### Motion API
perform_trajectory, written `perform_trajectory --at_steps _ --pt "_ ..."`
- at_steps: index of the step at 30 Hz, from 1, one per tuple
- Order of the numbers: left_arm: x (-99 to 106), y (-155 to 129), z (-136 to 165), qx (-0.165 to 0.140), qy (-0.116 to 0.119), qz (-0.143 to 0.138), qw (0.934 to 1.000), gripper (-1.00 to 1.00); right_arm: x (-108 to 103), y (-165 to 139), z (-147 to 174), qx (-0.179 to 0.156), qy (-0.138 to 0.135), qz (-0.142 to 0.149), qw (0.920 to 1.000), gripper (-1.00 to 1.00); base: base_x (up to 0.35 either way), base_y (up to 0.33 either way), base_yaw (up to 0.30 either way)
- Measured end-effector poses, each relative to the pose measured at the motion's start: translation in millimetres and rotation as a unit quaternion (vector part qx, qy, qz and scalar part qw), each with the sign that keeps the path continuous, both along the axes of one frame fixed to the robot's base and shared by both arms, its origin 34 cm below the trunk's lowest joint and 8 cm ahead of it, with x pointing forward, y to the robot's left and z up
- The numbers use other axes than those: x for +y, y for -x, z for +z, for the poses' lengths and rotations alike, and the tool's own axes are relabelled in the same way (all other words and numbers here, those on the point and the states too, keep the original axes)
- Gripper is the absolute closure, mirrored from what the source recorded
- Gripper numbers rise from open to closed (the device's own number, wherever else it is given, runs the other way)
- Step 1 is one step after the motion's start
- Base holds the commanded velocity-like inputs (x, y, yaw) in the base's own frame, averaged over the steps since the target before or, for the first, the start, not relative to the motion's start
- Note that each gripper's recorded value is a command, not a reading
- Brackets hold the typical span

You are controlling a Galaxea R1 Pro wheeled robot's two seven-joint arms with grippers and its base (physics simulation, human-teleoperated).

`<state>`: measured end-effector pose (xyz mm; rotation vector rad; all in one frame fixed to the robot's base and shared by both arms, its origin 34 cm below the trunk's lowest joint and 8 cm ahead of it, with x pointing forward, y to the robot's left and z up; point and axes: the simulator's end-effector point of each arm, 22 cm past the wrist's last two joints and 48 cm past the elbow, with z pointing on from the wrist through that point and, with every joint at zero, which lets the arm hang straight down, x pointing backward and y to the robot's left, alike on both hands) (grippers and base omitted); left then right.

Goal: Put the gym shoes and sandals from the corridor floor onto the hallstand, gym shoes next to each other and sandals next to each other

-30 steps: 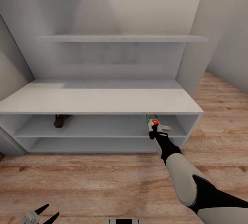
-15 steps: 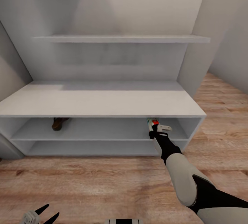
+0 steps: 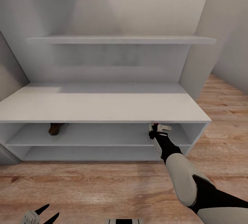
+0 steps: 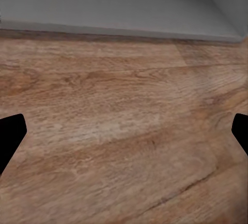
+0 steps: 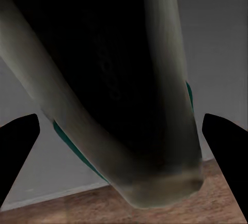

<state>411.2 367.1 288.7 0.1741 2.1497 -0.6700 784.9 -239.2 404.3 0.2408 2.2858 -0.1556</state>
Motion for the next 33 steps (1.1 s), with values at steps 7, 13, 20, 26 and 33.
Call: perform_trajectory --at_steps 7,13,20,26,33 --pt "0.0 0.0 -0.1 0.000 0.000 0.000 1.0000 -1.00 0.0 0.0 -0.3 0.000 0.000 0.000 1.0000 1.00 0.036 0.000 0.000" --pt "0.0 0.0 -0.1 0.000 0.000 0.000 1.0000 -1.00 -0.1 -0.1 0.1 0.000 0.000 0.000 1.0000 1.00 0.081 0.000 0.000" --pt "0.0 0.0 -0.1 0.000 0.000 0.000 1.0000 -1.00 -0.3 -0.3 0.2 0.000 0.000 0.000 1.0000 1.00 0.020 0.000 0.000" --pt "0.0 0.0 -0.1 0.000 0.000 0.000 1.0000 -1.00 -0.3 -0.3 0.3 0.000 0.000 0.000 1.0000 1.00 0.032 0.000 0.000" --pt "0.1 0.0 -0.1 0.000 0.000 0.000 1.0000 -1.00 -0.3 -0.3 0.3 0.000 0.000 0.000 1.0000 1.00 0.088 0.000 0.000"
